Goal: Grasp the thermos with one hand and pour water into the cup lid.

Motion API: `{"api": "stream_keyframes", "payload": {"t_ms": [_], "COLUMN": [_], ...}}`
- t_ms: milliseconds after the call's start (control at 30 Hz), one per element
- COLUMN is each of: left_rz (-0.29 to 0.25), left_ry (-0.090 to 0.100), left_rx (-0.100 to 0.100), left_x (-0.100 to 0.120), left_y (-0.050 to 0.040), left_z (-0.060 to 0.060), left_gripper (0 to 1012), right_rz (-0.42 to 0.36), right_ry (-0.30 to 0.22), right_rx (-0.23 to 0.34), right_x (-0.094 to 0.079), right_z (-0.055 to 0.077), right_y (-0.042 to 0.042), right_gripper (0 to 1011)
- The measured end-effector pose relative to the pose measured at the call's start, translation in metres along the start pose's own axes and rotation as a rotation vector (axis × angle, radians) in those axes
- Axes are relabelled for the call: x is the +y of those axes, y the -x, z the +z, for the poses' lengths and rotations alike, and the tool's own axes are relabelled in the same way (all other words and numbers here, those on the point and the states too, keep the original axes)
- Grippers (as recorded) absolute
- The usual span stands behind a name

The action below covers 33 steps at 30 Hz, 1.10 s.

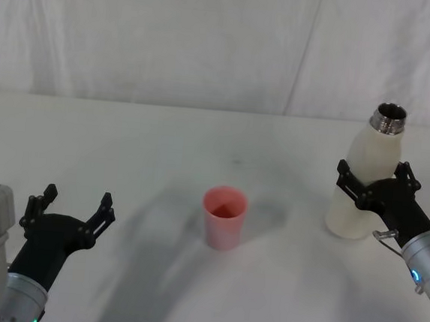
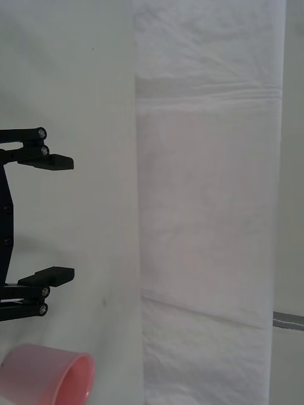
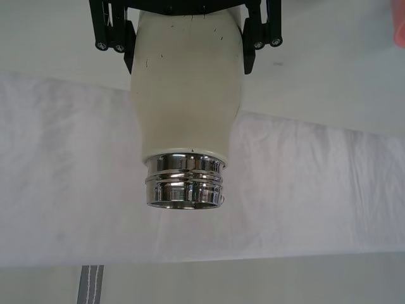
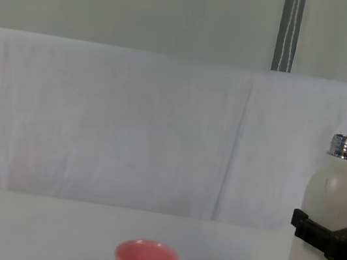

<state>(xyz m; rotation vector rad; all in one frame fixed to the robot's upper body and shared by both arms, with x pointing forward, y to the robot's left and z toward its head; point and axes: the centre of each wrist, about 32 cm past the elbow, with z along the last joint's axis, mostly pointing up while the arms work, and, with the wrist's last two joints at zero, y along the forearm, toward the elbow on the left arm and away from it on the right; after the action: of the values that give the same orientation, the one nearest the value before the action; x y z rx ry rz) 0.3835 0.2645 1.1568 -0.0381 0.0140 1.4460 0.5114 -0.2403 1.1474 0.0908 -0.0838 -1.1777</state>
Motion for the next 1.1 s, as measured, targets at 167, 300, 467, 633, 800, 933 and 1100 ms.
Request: {"api": "stream_keyframes", "payload": {"t_ms": [167, 300, 467, 633, 800, 933, 1100], "left_rz": [0.0, 0.0, 0.0, 0.0, 0.0, 0.0, 0.0], "left_ry": [0.0, 0.0, 0.0, 0.0, 0.0, 0.0, 0.0], "left_rx": [0.0, 0.0, 0.0, 0.0, 0.0, 0.0, 0.0], "left_x": [0.0, 0.0, 0.0, 0.0, 0.0, 0.0, 0.0], "left_y": [0.0, 0.0, 0.0, 0.0, 0.0, 0.0, 0.0], "left_z": [0.0, 0.0, 0.0, 0.0, 0.0, 0.0, 0.0], "left_gripper": [1001, 1001, 1001, 1001, 1001, 1001, 1001], "right_rz": [-0.004, -0.008, -0.013, -0.016, -0.017, -0.018, -0.019], "right_ry": [0.0, 0.002, 0.003, 0.004, 0.007, 0.007, 0.006], "right_rx": [0.003, 0.004, 0.001, 0.0, -0.001, -0.001, -0.001], "right_x": [0.0003, 0.0001, -0.0001, -0.0002, 0.0001, 0.0002, 0.0006], "right_z": [-0.0011, -0.0019, -0.0022, -0.0021, -0.0028, -0.0032, -0.0035], "right_y": [0.0001, -0.0002, -0.0012, -0.0021, -0.0028, -0.0031, -0.0033], "right_gripper": [955, 955, 955, 955, 955, 955, 955]}}
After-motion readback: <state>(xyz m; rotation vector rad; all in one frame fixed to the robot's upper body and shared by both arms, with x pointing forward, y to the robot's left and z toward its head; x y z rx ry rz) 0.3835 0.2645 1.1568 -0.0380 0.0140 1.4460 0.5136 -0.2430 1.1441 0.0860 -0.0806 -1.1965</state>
